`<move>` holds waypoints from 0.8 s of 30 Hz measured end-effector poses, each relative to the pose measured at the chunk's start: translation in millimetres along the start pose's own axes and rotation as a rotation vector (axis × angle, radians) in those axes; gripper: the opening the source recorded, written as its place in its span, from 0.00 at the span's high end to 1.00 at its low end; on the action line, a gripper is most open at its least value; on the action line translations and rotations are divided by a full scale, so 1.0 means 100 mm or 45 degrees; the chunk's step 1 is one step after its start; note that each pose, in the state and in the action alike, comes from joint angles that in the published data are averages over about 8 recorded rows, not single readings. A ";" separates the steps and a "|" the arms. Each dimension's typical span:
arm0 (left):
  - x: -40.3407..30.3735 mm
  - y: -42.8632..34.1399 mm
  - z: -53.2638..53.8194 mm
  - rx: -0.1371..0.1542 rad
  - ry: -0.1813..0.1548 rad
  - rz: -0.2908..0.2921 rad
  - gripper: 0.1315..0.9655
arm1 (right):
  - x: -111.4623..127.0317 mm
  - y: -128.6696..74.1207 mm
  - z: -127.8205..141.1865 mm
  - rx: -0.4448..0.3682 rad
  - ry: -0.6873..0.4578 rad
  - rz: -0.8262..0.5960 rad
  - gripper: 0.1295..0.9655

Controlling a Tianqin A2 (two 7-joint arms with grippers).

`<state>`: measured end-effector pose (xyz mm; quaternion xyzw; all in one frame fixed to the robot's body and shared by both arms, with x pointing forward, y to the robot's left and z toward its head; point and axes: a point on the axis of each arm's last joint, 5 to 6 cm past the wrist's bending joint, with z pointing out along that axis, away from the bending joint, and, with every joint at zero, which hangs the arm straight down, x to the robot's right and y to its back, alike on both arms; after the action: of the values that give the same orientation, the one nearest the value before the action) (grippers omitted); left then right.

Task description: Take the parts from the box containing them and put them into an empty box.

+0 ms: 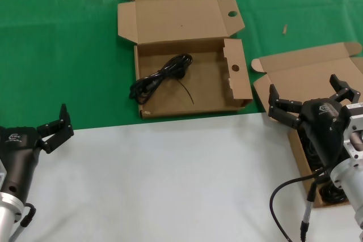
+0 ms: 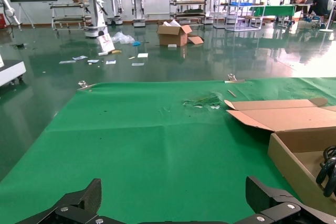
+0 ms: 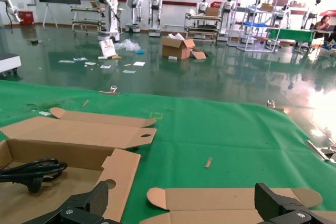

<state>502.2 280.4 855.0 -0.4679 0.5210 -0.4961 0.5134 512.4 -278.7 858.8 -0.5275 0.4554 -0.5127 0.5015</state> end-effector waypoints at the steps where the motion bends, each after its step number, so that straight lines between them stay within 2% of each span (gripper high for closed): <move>1: 0.000 0.000 0.00 0.000 0.000 0.000 0.00 | 0.00 0.00 0.00 0.000 0.000 0.000 0.00; 24: 0.000 0.000 0.00 0.000 0.000 0.000 0.00 | 0.00 0.00 0.00 0.000 0.000 0.000 0.00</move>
<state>502.2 280.4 855.0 -0.4680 0.5209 -0.4962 0.5133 512.4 -278.7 858.8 -0.5275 0.4554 -0.5127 0.5015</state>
